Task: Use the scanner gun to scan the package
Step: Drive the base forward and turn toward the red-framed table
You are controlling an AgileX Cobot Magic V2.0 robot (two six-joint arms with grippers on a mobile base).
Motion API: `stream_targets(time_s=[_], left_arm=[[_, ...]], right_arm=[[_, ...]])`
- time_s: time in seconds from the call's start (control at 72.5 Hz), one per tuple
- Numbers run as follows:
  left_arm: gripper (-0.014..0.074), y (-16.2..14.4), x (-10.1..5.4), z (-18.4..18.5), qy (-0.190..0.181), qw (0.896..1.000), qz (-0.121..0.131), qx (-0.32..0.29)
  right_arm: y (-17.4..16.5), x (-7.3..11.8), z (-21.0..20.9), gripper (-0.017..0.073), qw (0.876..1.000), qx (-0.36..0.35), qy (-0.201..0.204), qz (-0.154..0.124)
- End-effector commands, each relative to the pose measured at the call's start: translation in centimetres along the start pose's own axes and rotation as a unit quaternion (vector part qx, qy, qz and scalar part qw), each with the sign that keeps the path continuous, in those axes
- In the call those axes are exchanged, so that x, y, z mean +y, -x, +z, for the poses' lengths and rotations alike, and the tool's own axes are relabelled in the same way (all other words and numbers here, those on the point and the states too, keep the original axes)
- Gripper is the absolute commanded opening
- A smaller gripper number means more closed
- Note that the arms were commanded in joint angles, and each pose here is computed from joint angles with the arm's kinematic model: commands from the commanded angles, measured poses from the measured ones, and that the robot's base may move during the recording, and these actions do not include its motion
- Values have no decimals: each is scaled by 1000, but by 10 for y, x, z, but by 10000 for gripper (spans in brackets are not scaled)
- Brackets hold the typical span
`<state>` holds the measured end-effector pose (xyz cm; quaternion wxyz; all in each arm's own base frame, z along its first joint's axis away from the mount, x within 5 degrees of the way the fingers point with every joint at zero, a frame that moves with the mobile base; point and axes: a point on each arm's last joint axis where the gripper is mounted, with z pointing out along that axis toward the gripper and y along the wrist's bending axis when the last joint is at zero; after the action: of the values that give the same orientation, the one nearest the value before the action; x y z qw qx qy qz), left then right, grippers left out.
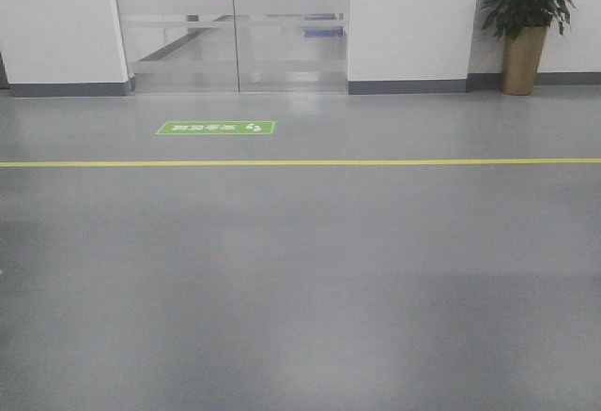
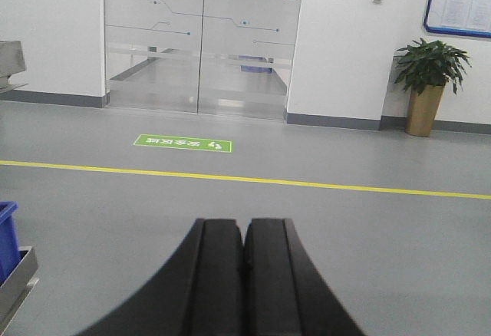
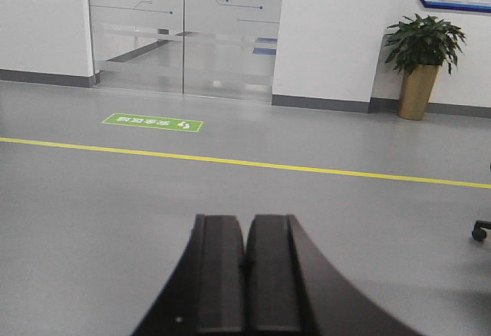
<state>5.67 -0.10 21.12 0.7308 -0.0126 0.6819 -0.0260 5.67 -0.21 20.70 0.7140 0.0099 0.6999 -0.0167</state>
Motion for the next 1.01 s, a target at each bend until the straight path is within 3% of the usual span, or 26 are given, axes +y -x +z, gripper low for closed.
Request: stream_targets(time_s=[0.0, 0.992], left_arm=[[-111, 3, 0, 0, -3, 1000, 0, -13], [-111, 3, 0, 0, -3, 1000, 0, -13]], right_arm=[[2, 0, 0, -153, 1000, -12, -1, 3], [2, 0, 0, -153, 1000, -12, -1, 3]])
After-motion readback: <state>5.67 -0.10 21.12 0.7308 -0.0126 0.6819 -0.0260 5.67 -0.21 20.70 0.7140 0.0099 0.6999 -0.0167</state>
